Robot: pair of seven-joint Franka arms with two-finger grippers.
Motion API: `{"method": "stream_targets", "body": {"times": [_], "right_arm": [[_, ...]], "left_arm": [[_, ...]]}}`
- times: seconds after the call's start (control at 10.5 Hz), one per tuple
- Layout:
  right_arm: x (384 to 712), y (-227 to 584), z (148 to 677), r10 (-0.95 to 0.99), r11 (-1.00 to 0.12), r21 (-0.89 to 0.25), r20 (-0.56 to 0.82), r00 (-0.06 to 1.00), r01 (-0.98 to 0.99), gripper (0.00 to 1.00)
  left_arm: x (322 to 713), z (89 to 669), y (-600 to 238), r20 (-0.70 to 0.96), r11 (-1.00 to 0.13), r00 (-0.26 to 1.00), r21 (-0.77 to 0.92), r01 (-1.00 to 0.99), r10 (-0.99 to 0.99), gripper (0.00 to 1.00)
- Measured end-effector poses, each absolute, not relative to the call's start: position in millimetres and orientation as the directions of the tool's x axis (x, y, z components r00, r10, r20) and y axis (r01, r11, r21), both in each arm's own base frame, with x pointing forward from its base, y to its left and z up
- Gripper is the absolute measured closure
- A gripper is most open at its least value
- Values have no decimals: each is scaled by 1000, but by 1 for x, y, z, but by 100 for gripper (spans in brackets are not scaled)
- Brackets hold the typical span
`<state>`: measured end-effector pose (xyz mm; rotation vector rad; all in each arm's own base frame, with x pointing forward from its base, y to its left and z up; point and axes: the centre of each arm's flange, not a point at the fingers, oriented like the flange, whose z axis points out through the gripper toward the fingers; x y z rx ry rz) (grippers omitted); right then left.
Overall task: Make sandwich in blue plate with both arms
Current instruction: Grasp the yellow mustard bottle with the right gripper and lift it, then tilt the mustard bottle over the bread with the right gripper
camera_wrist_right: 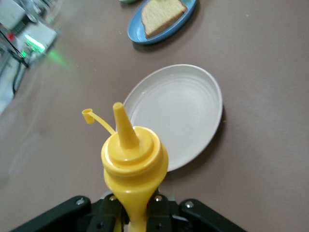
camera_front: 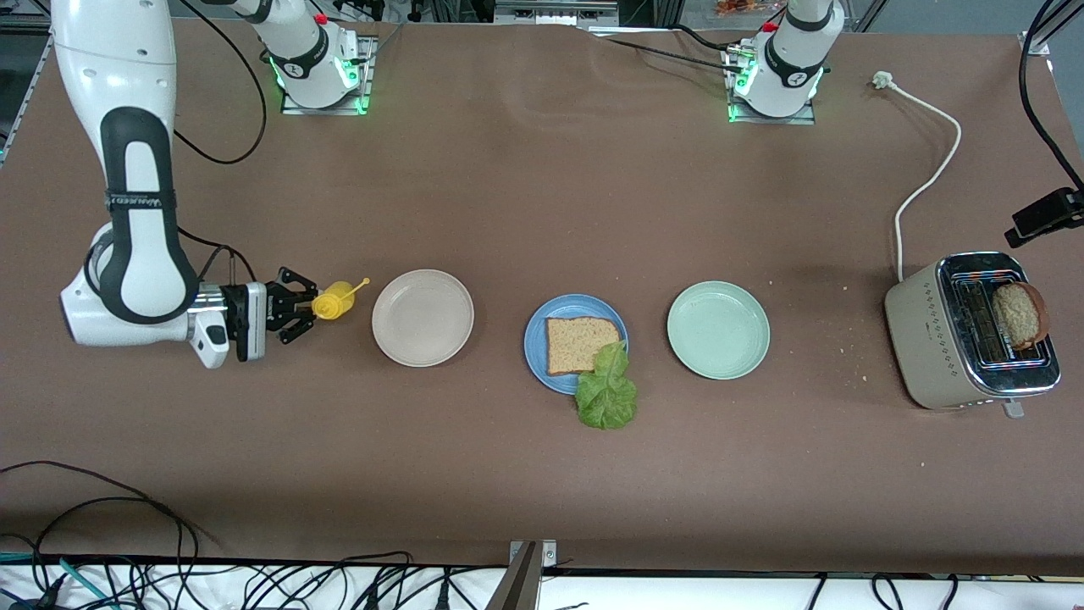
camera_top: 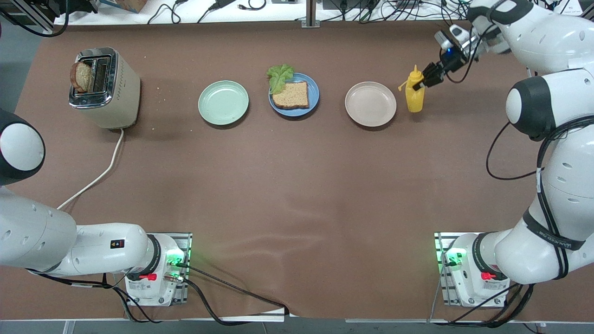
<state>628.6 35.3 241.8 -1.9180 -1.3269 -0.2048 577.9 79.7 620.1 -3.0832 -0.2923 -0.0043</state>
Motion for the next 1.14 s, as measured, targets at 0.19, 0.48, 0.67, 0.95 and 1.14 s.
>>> {"method": "stream_targets", "body": {"times": [0.19, 0.48, 0.67, 0.95, 1.14], "right_arm": [[660, 56, 298, 813, -227, -463, 395, 428, 857, 90], [665, 146, 343, 942, -248, -368, 125, 312, 896, 89], [648, 261, 365, 974, -222, -202, -96, 206, 954, 89], [612, 374, 342, 955, -175, -22, -247, 165, 984, 89], [599, 409, 330, 934, -105, 65, -336, 121, 992, 89]], "left_arm": [[578, 620, 79, 7, -981, 982, -44, 187, 186, 0], [578, 620, 79, 8, -981, 982, -44, 186, 186, 0], [578, 621, 79, 8, -982, 983, -44, 186, 186, 0], [578, 621, 79, 8, -982, 983, -44, 186, 186, 0], [578, 621, 79, 8, -981, 982, -44, 187, 186, 0]]}}
